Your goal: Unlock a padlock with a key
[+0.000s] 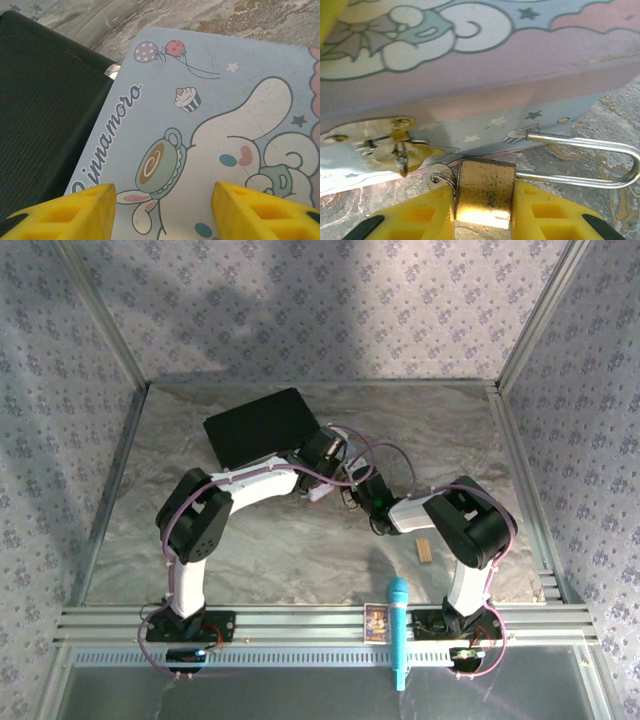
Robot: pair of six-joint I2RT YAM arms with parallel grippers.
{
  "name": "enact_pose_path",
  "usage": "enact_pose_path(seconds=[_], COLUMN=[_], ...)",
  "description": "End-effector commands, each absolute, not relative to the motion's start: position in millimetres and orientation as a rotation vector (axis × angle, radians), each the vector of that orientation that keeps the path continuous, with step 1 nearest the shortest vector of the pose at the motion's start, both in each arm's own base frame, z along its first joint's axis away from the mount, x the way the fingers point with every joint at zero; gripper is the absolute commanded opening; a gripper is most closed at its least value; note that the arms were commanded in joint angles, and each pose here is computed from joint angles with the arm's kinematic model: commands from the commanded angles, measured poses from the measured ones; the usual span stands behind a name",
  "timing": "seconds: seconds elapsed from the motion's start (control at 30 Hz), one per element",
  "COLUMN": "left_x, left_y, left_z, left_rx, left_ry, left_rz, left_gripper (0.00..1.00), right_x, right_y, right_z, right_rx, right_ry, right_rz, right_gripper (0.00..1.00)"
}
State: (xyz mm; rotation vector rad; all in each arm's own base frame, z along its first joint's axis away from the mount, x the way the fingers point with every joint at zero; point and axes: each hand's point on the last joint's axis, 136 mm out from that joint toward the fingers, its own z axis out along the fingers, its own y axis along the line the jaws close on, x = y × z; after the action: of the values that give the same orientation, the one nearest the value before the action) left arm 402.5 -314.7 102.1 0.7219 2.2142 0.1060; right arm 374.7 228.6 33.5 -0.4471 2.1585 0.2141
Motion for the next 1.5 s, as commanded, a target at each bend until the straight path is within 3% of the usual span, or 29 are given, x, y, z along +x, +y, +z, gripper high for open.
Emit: enact_pose_path(seconds=[0.0, 0.33, 0.8, 1.07, 1.2, 1.4, 1.47], left_x=[346.3, 345.4, 363.5, 377.9, 376.8, 365.5, 362.1], left_y=[-292.7, -287.1, -282.9, -267.4, -260.0, -253.8, -254.0], left_z=[18.9, 25.8, 78.4, 120.0, 129.8, 152.7, 159.2], left_rx=[0.982, 0.963, 0.826, 0.664, 0.613, 0.557, 0.55], left_ry=[2.43, 2.421, 2.384, 2.36, 2.354, 2.314, 2.304], left_rz=[0.18, 0.188, 0.044, -0.117, -0.133, -0.198, -0.228], left_gripper=[0.54, 0.54, 0.56, 0.62, 0.7, 0.71, 0.71], right_x=[382.4, 355.4, 255.8, 221.5, 206.9, 196.9, 197.3], right_y=[203.4, 199.9, 202.2, 196.1, 180.8, 175.5, 177.5], right_z=[44.7, 50.7, 42.5, 20.4, 12.0, 14.4, 12.7], right_rx=[-0.287, -0.341, -0.683, -0.891, -0.937, -0.846, -0.818], right_ry=[2.168, 2.228, 2.797, 3.0, 3.081, 3.106, 3.102], right_rz=[0.221, 0.294, 0.341, 0.099, -0.064, -0.081, -0.06], right_gripper=[0.29, 0.28, 0.28, 0.29, 0.32, 0.39, 0.5])
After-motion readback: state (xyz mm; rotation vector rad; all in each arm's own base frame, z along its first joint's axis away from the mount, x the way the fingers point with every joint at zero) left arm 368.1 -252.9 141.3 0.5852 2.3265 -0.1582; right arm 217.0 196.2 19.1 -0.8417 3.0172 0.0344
